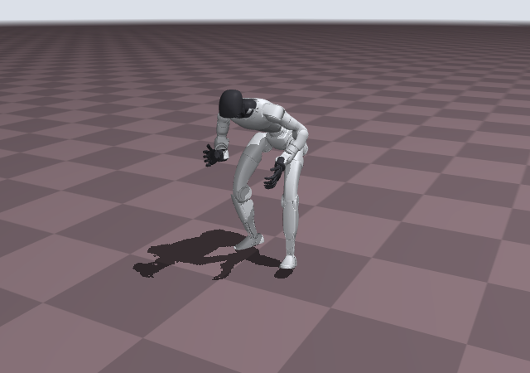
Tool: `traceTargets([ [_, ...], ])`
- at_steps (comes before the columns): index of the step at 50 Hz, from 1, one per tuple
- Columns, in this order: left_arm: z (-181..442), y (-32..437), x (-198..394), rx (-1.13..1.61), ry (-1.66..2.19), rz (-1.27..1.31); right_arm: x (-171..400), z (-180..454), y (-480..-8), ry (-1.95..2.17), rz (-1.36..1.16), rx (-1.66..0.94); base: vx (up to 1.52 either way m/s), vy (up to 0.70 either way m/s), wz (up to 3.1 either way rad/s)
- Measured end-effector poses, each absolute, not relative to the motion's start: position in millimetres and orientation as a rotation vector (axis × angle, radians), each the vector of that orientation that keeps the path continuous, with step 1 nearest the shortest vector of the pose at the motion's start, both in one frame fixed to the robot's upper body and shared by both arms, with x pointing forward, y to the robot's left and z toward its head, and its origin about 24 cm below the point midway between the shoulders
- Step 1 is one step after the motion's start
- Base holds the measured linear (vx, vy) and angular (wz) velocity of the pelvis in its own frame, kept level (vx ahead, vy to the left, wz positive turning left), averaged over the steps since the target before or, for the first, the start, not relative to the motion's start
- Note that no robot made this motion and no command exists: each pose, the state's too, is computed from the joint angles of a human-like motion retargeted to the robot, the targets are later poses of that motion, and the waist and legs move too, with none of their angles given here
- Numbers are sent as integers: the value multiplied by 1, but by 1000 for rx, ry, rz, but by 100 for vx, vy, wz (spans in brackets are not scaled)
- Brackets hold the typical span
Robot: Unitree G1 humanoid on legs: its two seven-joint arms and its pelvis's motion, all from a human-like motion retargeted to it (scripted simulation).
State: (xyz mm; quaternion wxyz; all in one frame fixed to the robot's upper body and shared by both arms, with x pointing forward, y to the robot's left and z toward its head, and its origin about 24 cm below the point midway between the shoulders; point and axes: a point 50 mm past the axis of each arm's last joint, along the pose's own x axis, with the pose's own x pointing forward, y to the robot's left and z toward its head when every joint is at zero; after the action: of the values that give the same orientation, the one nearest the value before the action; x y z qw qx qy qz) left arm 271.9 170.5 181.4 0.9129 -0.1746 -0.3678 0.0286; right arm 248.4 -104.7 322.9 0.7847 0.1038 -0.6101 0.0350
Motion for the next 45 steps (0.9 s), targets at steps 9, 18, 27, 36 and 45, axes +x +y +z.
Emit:
traceTargets([
  [9,216,152,281,-376,-888,9,258,287,-123,-1161,-3,357,37,20,-18],
  [18,318,97,270,-363,-1249,-208,265,240,-154,-963,-139,365,34,19,-5],
  [27,400,73,212,-271,-1708,-266,269,231,-164,-925,-202,224,33,4,35],
  [36,394,86,204,-338,-1775,-198,274,251,-157,-1008,-204,155,44,-17,34],
  [45,306,127,252,-307,-1335,-45,263,314,-123,-1256,-46,175,43,-23,-12],
])
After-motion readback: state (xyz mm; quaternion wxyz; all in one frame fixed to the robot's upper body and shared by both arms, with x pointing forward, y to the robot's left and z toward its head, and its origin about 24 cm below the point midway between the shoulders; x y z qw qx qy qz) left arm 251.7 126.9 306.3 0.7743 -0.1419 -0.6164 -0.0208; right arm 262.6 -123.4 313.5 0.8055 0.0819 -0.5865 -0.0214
